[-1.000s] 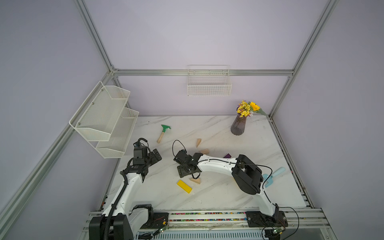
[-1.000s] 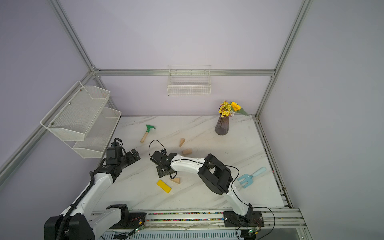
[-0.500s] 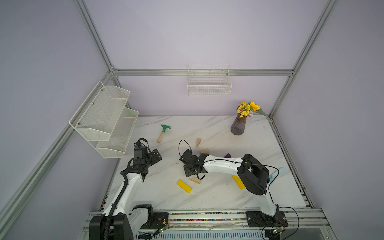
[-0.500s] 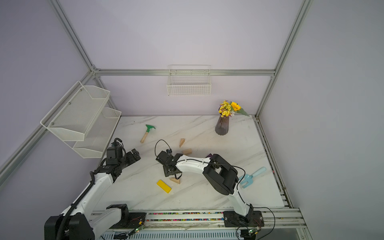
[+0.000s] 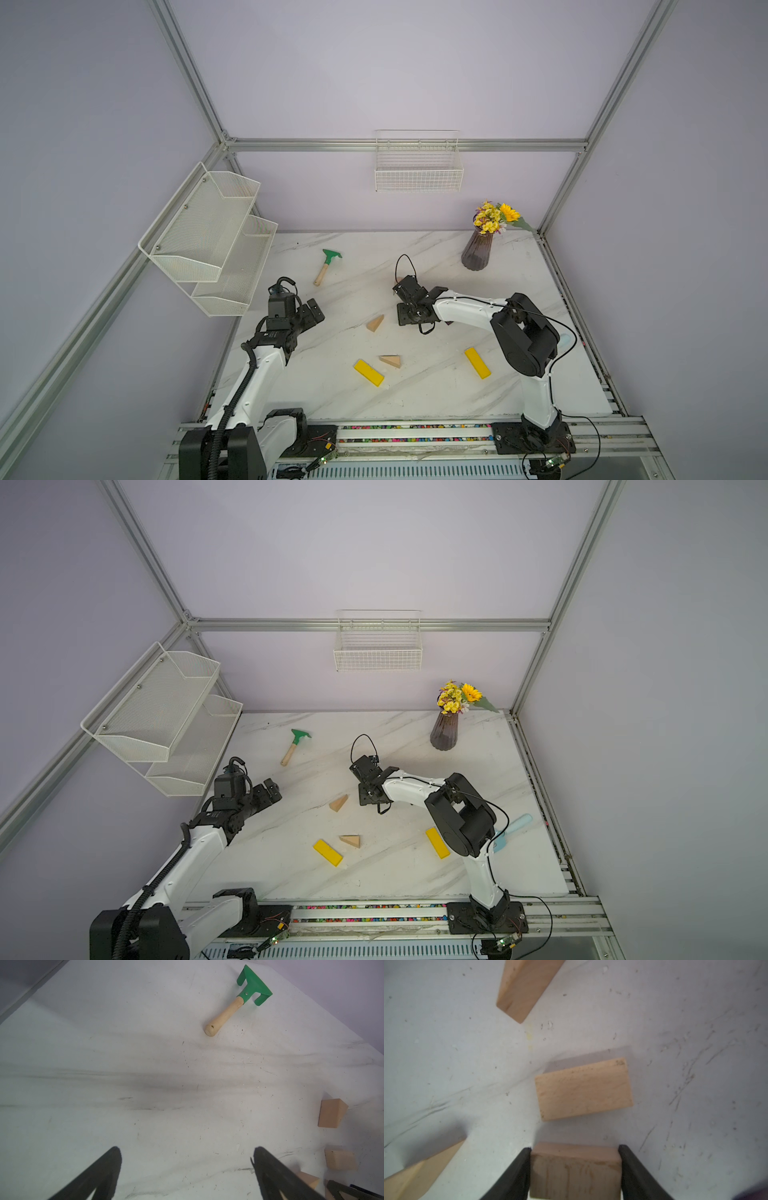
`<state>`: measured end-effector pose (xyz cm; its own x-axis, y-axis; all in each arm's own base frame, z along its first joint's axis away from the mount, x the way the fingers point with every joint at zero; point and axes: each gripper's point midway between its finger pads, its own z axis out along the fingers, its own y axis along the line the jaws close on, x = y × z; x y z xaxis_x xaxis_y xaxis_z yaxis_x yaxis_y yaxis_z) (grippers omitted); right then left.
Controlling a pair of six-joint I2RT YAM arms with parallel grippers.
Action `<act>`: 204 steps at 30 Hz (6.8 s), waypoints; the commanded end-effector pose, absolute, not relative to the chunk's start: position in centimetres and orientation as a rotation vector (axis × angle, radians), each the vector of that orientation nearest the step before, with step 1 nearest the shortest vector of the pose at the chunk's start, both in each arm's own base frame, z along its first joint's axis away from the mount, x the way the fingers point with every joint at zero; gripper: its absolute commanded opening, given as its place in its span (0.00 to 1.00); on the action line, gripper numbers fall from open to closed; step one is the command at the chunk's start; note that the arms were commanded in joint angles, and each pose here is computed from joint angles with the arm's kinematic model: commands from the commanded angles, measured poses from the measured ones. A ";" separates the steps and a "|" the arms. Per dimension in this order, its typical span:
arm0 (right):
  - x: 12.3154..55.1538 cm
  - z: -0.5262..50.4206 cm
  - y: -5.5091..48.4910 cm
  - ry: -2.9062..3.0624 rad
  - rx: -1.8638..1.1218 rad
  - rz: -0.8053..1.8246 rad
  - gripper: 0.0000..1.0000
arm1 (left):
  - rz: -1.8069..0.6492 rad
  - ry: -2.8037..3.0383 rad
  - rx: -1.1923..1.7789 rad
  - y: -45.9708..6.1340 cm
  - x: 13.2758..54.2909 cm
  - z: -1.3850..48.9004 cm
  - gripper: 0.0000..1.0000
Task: Assemble a small pinwheel with building blocks
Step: Assemble the building block at the center of the board.
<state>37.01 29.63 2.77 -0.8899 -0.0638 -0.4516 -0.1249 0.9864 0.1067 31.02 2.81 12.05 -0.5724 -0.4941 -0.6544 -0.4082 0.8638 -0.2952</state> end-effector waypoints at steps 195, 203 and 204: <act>49.1 1.8 36.4 2.531 -0.580 0.339 0.20 | -0.407 2.420 -0.113 -12.0 34.9 12.9 0.95; 48.6 1.0 36.8 2.467 -0.755 0.239 0.20 | -0.405 2.419 -0.114 -11.9 34.8 12.9 0.97; 48.3 0.8 36.8 2.456 -0.784 0.225 0.21 | -0.405 2.421 -0.117 -11.9 34.8 12.9 0.97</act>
